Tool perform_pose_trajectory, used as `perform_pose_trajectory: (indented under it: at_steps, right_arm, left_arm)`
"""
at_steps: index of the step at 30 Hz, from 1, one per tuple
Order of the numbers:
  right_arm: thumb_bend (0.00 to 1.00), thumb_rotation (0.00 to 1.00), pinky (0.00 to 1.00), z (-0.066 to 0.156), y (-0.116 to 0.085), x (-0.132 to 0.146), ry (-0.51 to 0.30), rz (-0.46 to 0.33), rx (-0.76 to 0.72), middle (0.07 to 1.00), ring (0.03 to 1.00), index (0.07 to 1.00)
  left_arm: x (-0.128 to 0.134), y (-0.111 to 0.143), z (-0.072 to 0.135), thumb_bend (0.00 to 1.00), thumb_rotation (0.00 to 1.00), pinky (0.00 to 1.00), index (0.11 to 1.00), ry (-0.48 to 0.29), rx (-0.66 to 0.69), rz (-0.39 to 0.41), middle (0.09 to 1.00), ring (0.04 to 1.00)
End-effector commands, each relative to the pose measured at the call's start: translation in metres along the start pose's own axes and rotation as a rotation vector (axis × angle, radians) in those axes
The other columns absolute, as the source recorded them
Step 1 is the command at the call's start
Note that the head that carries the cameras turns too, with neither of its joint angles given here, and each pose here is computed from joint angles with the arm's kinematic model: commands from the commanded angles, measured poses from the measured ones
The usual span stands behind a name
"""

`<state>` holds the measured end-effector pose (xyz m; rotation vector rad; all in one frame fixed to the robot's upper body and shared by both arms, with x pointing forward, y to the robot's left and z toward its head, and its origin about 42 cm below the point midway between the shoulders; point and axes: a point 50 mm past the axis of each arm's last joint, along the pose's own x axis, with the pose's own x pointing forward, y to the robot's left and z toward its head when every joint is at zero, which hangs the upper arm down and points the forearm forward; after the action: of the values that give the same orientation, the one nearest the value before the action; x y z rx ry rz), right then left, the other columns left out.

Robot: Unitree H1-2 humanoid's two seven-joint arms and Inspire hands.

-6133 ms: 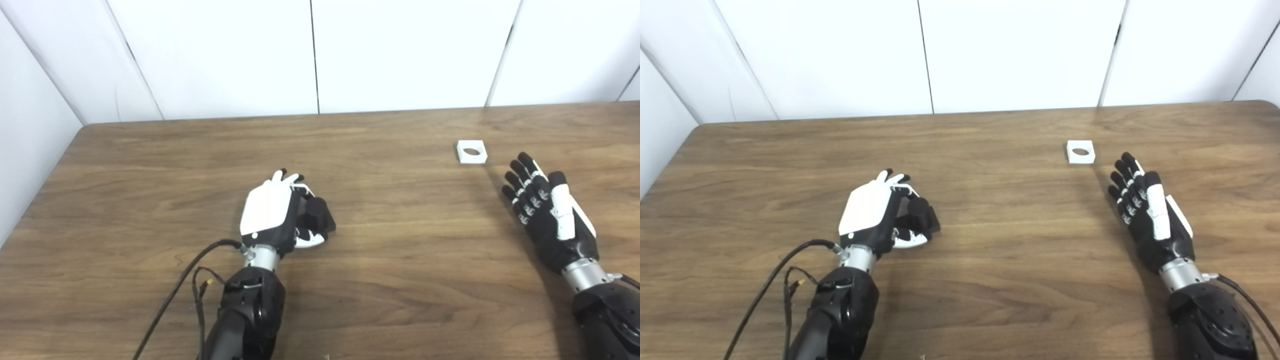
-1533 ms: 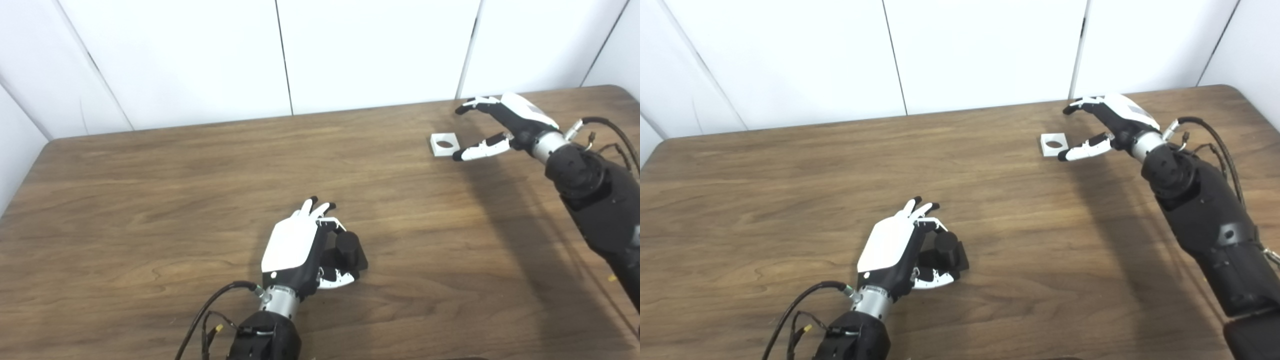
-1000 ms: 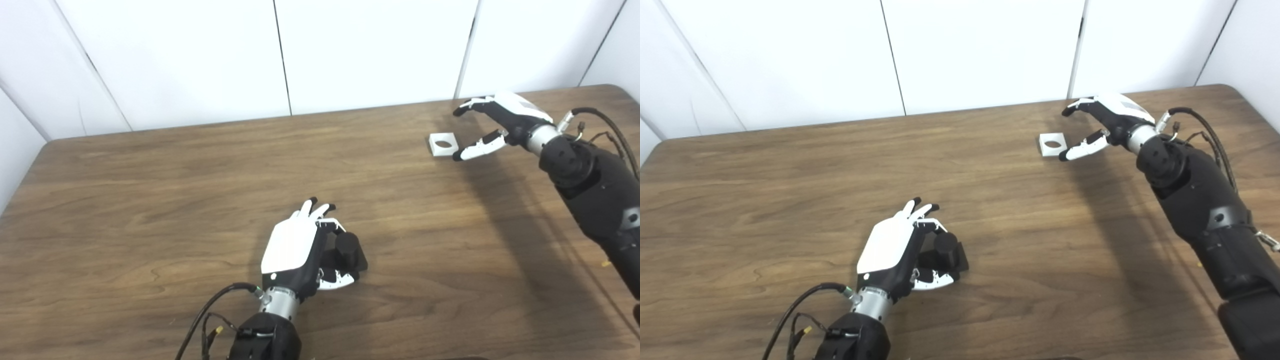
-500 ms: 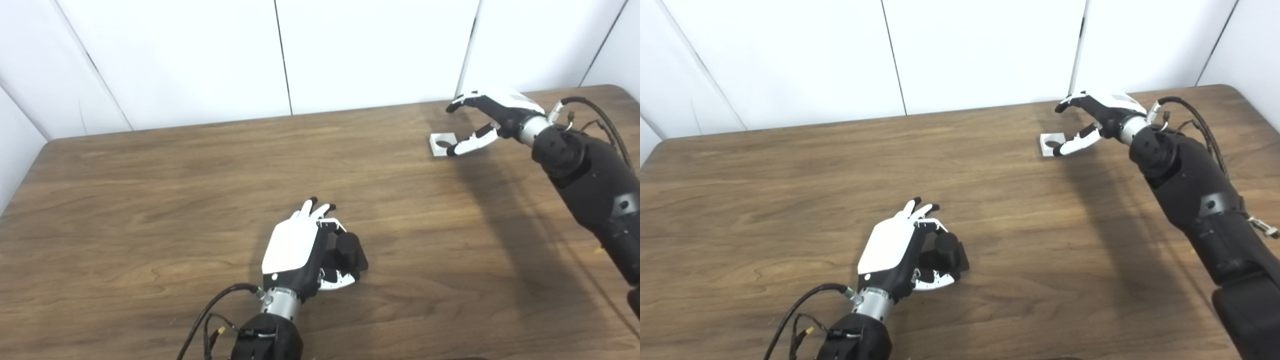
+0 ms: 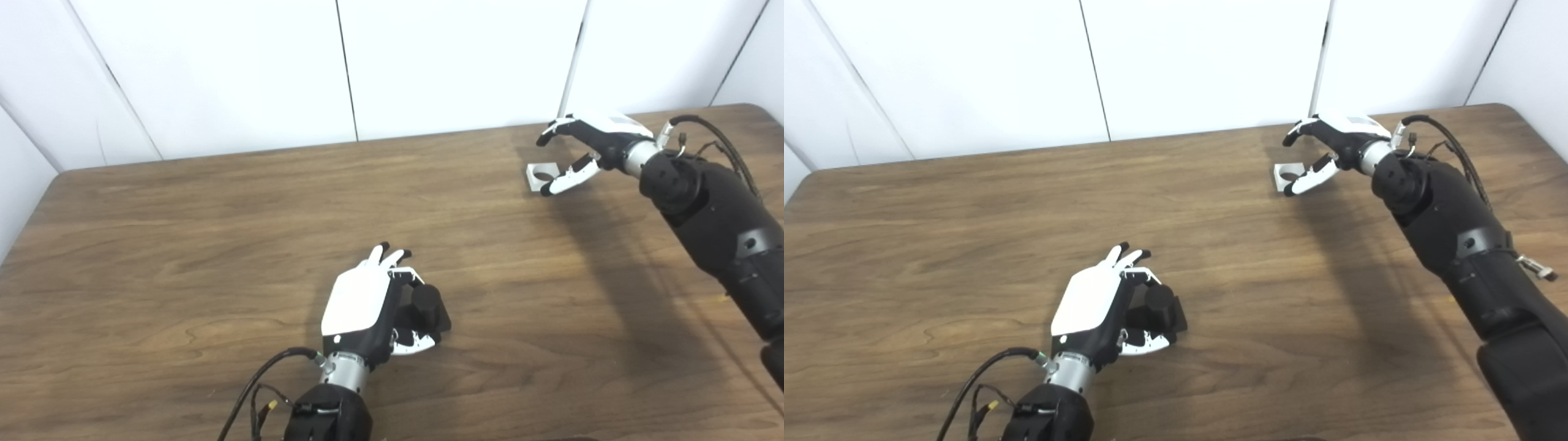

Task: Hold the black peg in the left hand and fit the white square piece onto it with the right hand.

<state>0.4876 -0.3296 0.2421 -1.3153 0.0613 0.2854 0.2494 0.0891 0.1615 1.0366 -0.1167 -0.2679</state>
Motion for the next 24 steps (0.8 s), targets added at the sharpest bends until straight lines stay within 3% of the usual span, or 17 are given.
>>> perform_pose_trajectory:
  at_steps: [1,24]
  right_arm:
    - [0.79,0.3,1.0,0.0135,-0.038,0.0052,-0.056,-0.077,-0.049,0.938,1.0,0.759]
    - [0.79,0.28,0.99,0.0084,-0.0427,0.0129,-0.026,-0.043,-0.13,0.935,1.0,0.738]
  left_arm:
    - [0.0004,-0.0046,0.0024,0.52,0.07,0.93,0.491,-0.004,0.013,-0.032,0.903,0.993]
    - [-0.0004,-0.0042,0.0047,0.52,0.07,0.92,0.491,-0.001,0.026,-0.021,0.899,0.987]
